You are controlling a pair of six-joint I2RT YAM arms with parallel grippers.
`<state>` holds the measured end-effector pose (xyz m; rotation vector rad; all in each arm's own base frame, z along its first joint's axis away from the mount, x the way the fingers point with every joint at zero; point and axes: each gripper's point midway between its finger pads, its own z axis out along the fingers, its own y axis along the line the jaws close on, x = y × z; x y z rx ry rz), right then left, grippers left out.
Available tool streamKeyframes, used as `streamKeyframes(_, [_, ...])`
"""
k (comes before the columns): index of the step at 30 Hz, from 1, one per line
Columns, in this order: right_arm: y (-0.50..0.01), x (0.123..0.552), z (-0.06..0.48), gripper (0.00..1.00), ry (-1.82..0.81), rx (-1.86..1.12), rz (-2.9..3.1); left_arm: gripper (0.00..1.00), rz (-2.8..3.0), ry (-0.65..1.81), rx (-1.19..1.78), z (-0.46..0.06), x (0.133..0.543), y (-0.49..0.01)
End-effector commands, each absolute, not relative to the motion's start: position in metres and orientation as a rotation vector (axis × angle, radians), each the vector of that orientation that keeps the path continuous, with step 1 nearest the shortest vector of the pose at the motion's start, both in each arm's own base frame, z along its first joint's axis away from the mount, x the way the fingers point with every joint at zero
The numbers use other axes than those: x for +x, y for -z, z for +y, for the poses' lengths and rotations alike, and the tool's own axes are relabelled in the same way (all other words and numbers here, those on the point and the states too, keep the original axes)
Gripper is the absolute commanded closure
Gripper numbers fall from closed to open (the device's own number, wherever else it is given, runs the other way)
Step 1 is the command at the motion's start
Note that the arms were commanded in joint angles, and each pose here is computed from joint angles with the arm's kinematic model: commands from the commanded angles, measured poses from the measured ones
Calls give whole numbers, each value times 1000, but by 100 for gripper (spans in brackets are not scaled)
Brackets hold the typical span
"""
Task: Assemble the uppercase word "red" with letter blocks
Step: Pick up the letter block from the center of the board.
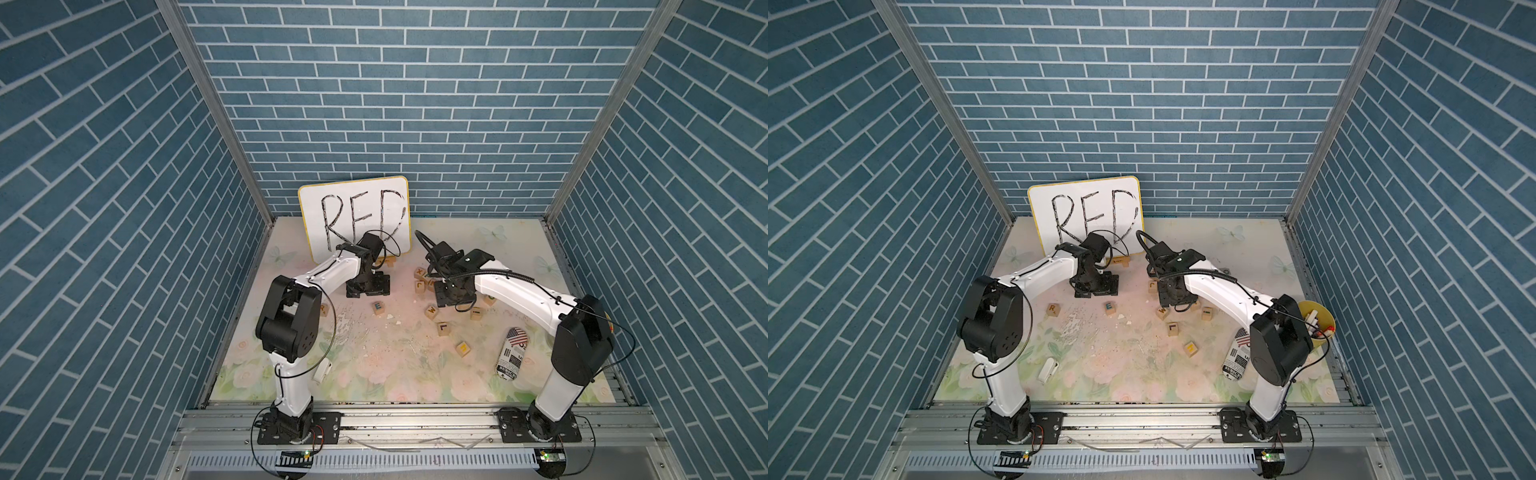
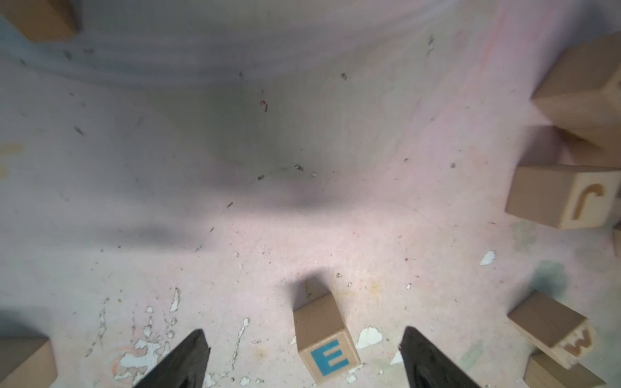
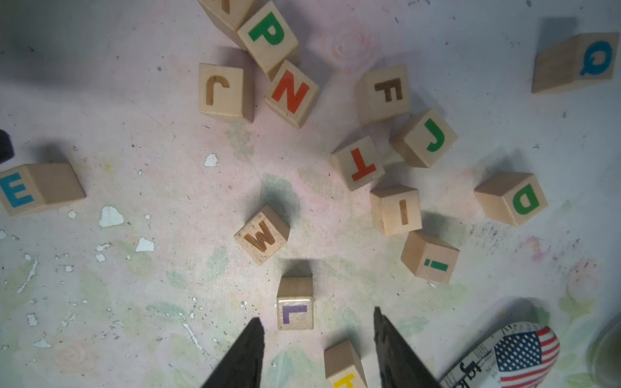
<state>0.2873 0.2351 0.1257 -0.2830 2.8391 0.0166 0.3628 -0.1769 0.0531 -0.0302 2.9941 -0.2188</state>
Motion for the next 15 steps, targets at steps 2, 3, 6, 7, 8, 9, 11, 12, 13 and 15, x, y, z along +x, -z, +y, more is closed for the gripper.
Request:
streamKeyframes(2, [-130,281,223,46,14,-219,2840,10,3053,216,-89,-182,356,-42])
streamKeyframes(3, [-129,280,221,46,21,-224,2843,11,3055,209,-87,-183,356,-40])
streamKeyframes(6, [-128,279,218,46,39,-227,2842,12,3065,196,-81,-185,353,-37])
streamKeyframes(7, [-127,279,218,47,38,-226,2843,14,3070,190,-84,-185,351,-35])
streamKeyframes(8, [-127,278,218,47,35,-226,2845,14,3072,186,-85,-184,349,-34])
streamKeyframes(9, [-126,277,218,47,30,-230,2847,15,3075,179,-89,-182,347,-33])
streamKeyframes(11, [-125,277,218,47,30,-231,2849,18,3082,172,-93,-181,344,-29])
streamKeyframes(12, [-125,277,218,47,27,-233,2849,19,3082,164,-91,-180,343,-28])
streamKeyframes(13, [-125,276,218,48,24,-235,2849,21,3083,155,-89,-179,343,-27])
streamKeyframes(15, [-124,276,218,48,21,-235,2849,23,3085,154,-91,-179,342,-27])
